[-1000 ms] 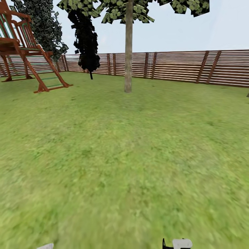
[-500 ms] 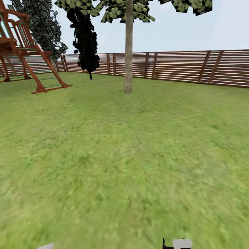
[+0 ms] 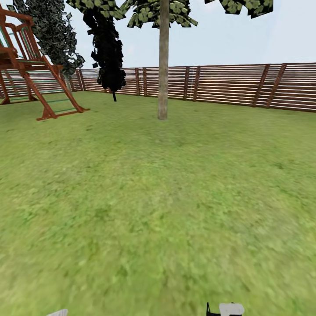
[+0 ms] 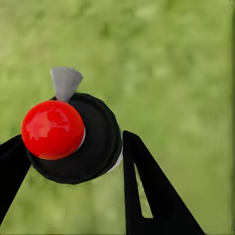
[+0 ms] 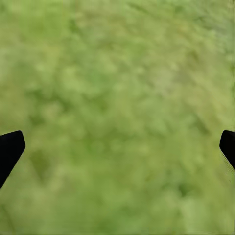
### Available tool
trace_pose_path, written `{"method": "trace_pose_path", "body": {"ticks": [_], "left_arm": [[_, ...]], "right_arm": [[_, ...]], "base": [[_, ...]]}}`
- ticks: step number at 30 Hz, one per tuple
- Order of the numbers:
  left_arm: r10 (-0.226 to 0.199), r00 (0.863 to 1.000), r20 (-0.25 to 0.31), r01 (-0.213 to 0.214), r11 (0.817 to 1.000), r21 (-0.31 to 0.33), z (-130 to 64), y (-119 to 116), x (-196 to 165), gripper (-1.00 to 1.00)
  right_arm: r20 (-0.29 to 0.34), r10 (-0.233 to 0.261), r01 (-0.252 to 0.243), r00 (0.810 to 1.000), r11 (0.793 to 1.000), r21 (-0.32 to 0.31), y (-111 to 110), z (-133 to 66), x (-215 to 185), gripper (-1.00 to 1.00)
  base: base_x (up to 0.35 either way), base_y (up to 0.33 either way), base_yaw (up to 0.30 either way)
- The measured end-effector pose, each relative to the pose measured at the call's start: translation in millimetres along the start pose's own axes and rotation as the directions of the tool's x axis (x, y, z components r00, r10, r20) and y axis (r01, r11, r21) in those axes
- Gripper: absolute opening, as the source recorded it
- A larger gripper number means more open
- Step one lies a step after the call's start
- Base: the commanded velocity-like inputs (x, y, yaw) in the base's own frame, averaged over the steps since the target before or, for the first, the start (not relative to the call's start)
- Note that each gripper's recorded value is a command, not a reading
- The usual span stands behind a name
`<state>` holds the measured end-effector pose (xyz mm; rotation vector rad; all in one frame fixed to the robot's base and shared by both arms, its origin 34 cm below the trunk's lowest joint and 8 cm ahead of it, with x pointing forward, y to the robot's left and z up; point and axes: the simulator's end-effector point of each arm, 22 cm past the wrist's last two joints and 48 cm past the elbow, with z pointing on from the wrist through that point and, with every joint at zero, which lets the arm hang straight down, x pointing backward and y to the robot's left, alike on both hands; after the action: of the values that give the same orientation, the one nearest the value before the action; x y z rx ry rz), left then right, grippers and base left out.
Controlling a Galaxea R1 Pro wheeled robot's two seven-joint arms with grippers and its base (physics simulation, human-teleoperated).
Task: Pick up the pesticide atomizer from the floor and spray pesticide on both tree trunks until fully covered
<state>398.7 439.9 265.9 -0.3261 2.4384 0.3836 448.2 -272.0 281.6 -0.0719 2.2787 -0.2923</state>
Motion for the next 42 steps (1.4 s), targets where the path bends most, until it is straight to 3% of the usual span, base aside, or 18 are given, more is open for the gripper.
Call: {"method": "trace_pose_path", "body": {"ticks": [42], "left_arm": [[-0.001, 1.000, 0.001, 0.001, 1.000, -0.001, 0.1, 0.5, -0.4, -1.00]], "right_arm": [[0.000, 0.000, 0.000, 1.000, 1.000, 0.000, 0.1, 0.0, 0.0, 1.00]], "base": [[0.339, 0.000, 0.000]]}}
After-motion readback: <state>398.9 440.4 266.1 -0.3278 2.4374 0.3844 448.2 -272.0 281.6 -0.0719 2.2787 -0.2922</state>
